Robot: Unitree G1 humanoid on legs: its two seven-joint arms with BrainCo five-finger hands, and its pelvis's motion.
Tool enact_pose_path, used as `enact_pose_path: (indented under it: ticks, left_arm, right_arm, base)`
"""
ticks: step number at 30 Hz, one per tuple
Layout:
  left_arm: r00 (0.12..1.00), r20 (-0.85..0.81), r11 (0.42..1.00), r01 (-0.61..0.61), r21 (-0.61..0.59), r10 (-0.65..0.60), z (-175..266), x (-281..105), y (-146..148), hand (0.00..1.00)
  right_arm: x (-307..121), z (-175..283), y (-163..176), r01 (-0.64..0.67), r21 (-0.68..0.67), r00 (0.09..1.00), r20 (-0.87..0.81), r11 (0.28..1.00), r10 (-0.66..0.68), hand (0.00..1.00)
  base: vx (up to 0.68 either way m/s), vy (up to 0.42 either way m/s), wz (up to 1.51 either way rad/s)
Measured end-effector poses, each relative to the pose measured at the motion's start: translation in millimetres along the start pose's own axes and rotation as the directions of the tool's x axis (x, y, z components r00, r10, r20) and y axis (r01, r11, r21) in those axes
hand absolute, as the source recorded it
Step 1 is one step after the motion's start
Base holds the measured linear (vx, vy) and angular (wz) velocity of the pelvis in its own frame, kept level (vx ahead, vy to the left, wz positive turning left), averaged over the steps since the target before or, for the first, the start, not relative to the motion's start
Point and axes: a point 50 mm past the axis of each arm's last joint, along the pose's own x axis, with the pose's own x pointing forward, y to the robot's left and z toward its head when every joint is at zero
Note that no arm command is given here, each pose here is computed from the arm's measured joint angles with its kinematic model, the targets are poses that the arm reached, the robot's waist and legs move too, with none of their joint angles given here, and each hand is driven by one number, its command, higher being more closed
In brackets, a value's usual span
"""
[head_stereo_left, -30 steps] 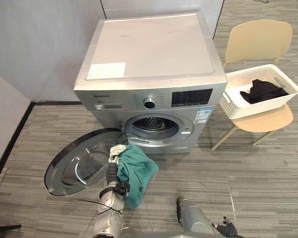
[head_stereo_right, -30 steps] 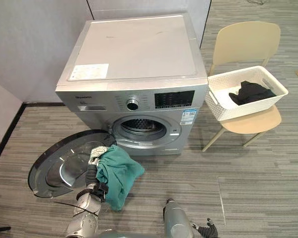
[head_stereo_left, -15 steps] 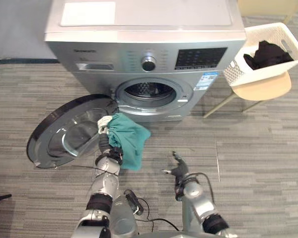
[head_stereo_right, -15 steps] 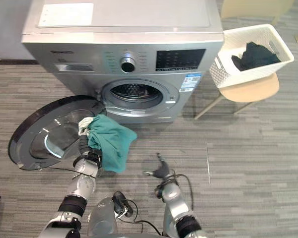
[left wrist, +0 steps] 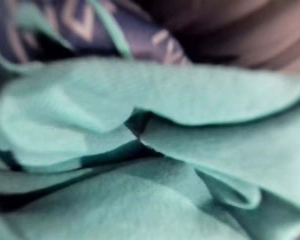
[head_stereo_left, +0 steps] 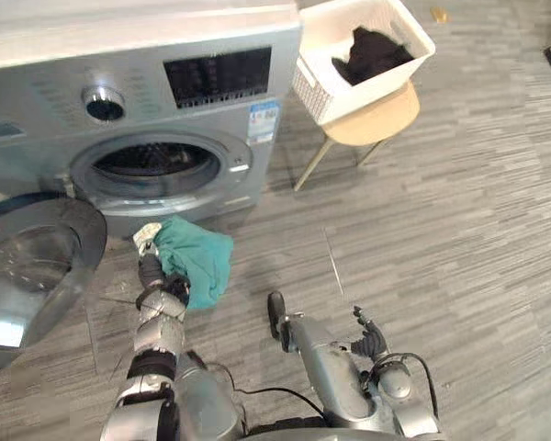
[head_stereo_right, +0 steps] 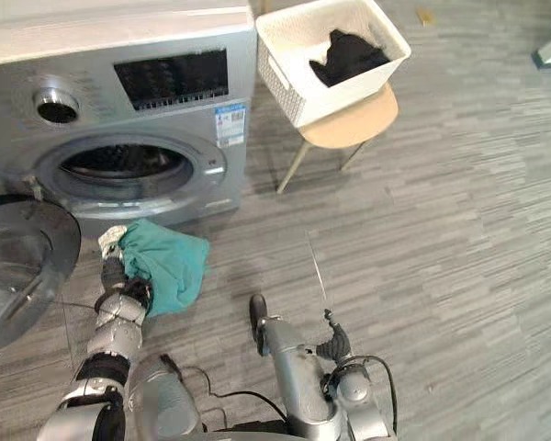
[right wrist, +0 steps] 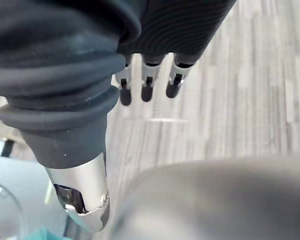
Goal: Pick up the laundry basket with both hands and put the clothes into the washing machine.
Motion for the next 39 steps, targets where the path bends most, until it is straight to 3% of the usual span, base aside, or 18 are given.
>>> enact_pose_path:
  ticks: [3, 4, 9, 11, 12, 17, 21, 24, 30, 34, 36, 39]
  left_arm:
    - [0.999, 0.039, 0.994, 0.038, -0.1, -0.034, 13, 5, -35, 1.0]
    - [0.997, 0.073, 0.984, 0.051, -0.17, -0.039, 27, 9, -55, 1.0]
    - [0.979, 0.192, 0.927, 0.126, -0.352, -0.06, 86, 17, -101, 1.0]
    - [0.967, 0.251, 0.893, 0.154, -0.423, -0.048, 112, 18, -110, 1.0]
    - [0.939, 0.337, 0.847, 0.235, -0.477, -0.071, 144, 11, -125, 1.0]
    - [0.86, 0.5, 0.73, 0.405, -0.55, -0.101, 210, -9, -151, 1.0]
    - [0.782, 0.586, 0.691, 0.544, -0.476, -0.211, 245, -37, -196, 1.0]
    - [0.714, 0.654, 0.661, 0.619, -0.425, -0.248, 267, -56, -207, 1.0]
    - [0.562, 0.786, 0.654, 0.7, -0.286, -0.258, 323, -91, -213, 1.0]
    - [0.508, 0.828, 0.681, 0.696, -0.23, -0.239, 346, -106, -210, 1.0]
    - [0.466, 0.853, 0.737, 0.657, -0.156, -0.235, 364, -116, -212, 1.0]
    - [0.473, 0.85, 0.777, 0.615, -0.131, -0.231, 383, -121, -214, 1.0]
  right_arm:
    - [-5, 9, -4, 0.042, 0.021, 0.998, 0.049, 0.999, -0.043, 0.0]
    - [-6, 31, 1, 0.028, 0.045, 0.99, 0.14, 0.999, -0.034, 0.0]
    - [-20, 85, 40, -0.135, 0.152, 0.924, 0.377, 0.979, 0.069, 0.0]
    - [-28, 97, 54, -0.203, 0.166, 0.895, 0.432, 0.965, 0.114, 0.0]
    - [-32, 106, 62, -0.245, 0.153, 0.869, 0.473, 0.957, 0.146, 0.0]
    - [-38, 119, 60, -0.264, 0.172, 0.835, 0.534, 0.949, 0.135, 0.0]
    - [-38, 117, 45, -0.218, 0.152, 0.831, 0.547, 0.964, 0.102, 0.0]
    - [-39, 120, 39, -0.202, 0.167, 0.824, 0.562, 0.965, 0.075, 0.0]
    - [-38, 118, 20, -0.136, 0.211, 0.832, 0.554, 0.968, -0.004, 0.0]
    - [-42, 126, 8, -0.113, 0.231, 0.806, 0.59, 0.966, -0.047, 0.0]
    - [-44, 131, 0, -0.099, 0.255, 0.787, 0.612, 0.962, -0.081, 0.0]
    - [-47, 134, -8, -0.086, 0.265, 0.772, 0.627, 0.96, -0.104, 0.0]
  base:
    - [-0.07, -0.007, 0.35]
    - [-0.06, 0.034, -0.07]
    - [-0.06, 0.113, -0.11]
    - [0.0, 0.088, -0.32]
    - [0.02, 0.132, -0.31]
    - [0.04, 0.059, -0.27]
    - [-0.03, -0.03, -0.02]
    - [-0.09, -0.037, -0.01]
    - [-0.1, -0.048, -0.1]
    - [-0.05, -0.046, -0.11]
    - [-0.02, -0.038, -0.11]
    - [0.01, -0.03, -0.12]
